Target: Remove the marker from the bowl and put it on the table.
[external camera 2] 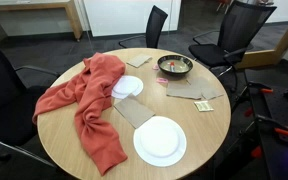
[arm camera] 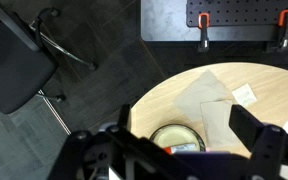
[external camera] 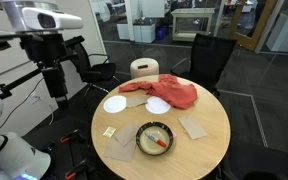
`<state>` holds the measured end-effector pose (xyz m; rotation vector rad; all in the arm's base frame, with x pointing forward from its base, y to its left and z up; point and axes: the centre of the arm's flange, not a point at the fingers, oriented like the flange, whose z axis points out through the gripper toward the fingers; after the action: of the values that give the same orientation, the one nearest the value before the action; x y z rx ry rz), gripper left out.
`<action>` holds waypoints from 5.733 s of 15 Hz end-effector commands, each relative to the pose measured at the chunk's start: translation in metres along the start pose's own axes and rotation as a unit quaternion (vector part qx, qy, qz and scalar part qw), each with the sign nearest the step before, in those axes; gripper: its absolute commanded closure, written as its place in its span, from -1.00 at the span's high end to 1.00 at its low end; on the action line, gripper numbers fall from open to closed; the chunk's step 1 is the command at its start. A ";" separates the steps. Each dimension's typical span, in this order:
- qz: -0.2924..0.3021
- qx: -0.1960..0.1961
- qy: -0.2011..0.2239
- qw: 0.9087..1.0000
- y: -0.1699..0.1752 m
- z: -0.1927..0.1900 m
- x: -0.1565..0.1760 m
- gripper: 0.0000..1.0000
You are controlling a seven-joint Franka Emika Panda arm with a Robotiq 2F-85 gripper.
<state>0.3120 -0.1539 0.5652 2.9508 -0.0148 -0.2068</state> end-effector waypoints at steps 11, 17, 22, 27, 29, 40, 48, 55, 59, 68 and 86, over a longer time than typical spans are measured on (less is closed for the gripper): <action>0.017 0.018 0.009 1.000 -0.006 0.009 0.025 1.00; 0.118 0.046 0.046 0.991 -0.019 0.044 0.081 1.00; 0.233 0.062 0.072 0.968 -0.029 0.092 0.131 1.00; 0.322 0.061 0.079 0.942 -0.046 0.149 0.175 1.00; 0.351 0.076 0.084 0.929 -0.055 0.175 0.195 1.00; 0.433 0.097 0.091 0.891 -0.060 0.258 0.235 1.00; 0.453 0.095 0.082 0.883 -0.054 0.276 0.251 1.00; 0.497 0.107 0.062 0.859 -0.047 0.308 0.266 1.00; 0.516 0.106 0.058 0.848 -0.045 0.327 0.275 1.00; 0.551 0.090 0.056 0.828 -0.042 0.365 0.295 1.00; 0.554 0.085 0.047 0.827 -0.052 0.406 0.323 1.00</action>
<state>0.5667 -0.1846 0.1213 2.5732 -1.6818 0.0924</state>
